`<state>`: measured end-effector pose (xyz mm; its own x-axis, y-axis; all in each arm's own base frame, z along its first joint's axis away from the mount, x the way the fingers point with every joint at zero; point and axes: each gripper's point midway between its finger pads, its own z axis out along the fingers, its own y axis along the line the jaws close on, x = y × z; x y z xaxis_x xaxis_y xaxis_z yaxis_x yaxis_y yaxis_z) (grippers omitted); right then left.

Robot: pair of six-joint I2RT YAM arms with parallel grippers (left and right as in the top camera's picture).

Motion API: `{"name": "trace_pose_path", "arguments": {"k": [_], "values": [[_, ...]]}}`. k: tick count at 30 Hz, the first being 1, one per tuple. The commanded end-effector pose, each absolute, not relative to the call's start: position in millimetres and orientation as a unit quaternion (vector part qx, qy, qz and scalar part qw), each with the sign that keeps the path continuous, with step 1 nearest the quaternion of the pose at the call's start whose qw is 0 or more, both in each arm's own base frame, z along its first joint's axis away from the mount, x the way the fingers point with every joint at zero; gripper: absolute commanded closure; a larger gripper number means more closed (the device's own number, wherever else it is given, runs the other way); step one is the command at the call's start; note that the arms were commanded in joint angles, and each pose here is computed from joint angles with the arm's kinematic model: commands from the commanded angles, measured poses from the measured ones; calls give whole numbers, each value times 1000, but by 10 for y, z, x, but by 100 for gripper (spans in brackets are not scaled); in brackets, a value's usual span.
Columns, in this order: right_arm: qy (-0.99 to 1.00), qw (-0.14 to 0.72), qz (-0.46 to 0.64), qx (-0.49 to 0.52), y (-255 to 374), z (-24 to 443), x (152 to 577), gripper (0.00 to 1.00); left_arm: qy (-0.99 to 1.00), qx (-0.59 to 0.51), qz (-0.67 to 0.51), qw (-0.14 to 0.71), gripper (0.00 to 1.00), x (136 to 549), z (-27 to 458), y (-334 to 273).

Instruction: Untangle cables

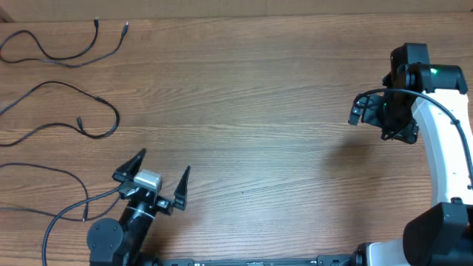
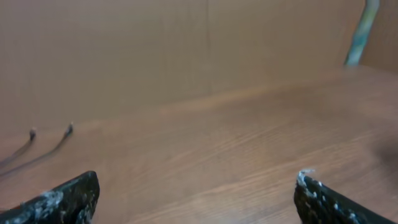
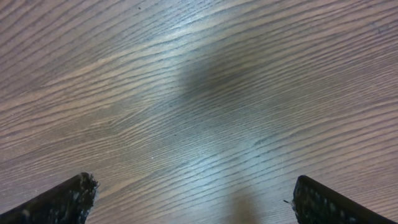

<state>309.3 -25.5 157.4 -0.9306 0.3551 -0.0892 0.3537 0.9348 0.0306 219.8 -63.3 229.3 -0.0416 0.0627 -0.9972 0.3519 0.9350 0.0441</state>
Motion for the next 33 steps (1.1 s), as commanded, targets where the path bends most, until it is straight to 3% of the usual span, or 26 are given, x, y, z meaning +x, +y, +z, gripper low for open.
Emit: {"name": "trace_pose_path", "arguments": {"k": [1,9,17,21,33], "values": [[982,47,2,182,-280,1569,3094,0,688,139,-83,707,0,2275,2250,-549],[982,47,2,182,-280,1569,3095,0,670,56,-53,738,0,2402,2103,-236],[982,47,2,182,-280,1569,3095,0,714,18,-24,699,0,2463,1695,-73],[982,47,2,182,-280,1569,3094,0,725,-94,2,683,0,2447,1579,256],[982,47,2,182,-280,1569,3094,0,731,-48,35,680,0,2449,1568,229]]}}
